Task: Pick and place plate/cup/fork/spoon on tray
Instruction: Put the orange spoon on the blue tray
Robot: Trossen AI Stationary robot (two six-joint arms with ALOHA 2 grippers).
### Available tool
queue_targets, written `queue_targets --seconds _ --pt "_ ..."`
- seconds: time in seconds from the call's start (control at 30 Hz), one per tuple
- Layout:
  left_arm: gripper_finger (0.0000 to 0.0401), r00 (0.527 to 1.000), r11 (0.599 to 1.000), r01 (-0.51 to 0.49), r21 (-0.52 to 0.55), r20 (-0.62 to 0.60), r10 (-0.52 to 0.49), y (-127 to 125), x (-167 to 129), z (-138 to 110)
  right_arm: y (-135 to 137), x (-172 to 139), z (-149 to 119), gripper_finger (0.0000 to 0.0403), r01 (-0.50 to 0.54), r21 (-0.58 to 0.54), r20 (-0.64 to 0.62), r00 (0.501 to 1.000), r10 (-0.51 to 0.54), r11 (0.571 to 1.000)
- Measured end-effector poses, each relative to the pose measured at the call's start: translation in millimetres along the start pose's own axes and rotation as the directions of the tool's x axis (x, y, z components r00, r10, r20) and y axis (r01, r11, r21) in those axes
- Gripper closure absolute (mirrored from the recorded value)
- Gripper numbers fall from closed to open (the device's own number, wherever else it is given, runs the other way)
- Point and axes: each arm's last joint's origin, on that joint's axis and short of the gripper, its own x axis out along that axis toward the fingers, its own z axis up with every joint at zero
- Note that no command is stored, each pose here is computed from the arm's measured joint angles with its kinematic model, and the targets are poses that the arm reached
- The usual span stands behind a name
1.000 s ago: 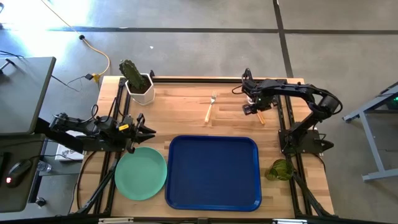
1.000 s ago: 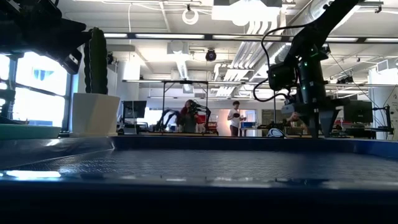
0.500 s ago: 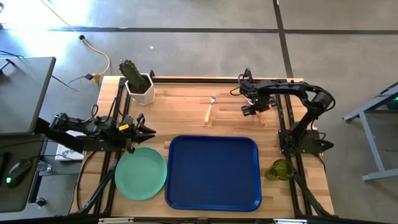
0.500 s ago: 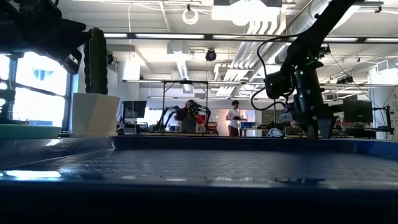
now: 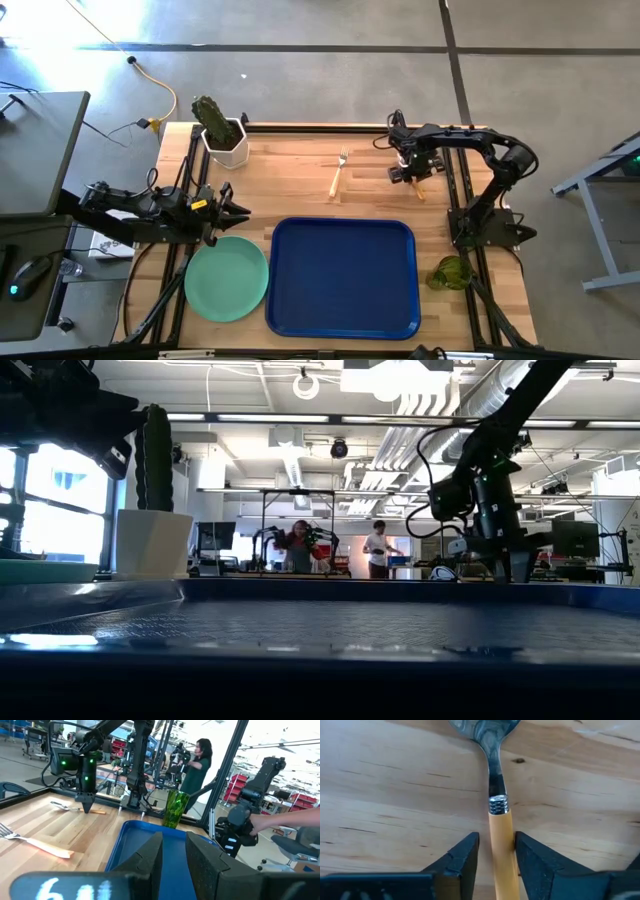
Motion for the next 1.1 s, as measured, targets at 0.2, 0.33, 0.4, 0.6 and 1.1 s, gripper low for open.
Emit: queue_targets --seconds 0.2,0.33,0.4,0.6,1.1 --pt "0.0327 1.000 1.000 -0.015 0.000 0.005 0.015 0.5 0.0 0.2 -1.0 0.4 1.0 0.0319 -0.017 0.010 -0.007 1.000 0.017 1.000" --pt "0.0327 1.000 1.000 -0.020 0.000 0.006 0.020 0.6 0.0 0.2 -0.8 0.4 0.9 0.0341 -0.021 0.015 -0.010 1.000 0.021 1.000" --pt "0.0327 1.000 1.000 -0.020 0.003 0.006 0.020 0.6 0.0 0.2 -0.9 0.4 0.8 0.0351 -0.021 0.015 -0.010 1.000 0.021 1.000" --pt "0.0327 1.000 1.000 -0.020 0.003 0.006 0.020 0.6 0.0 0.2 -0.5 0.4 0.5 0.0366 -0.027 0.015 -0.015 1.000 0.027 1.000" --pt "0.0327 1.000 1.000 -0.021 0.004 0.005 0.021 0.6 0.0 0.1 1.8 -10.2 -7.2 0.0370 -0.042 0.052 0.023 0.999 0.041 0.998"
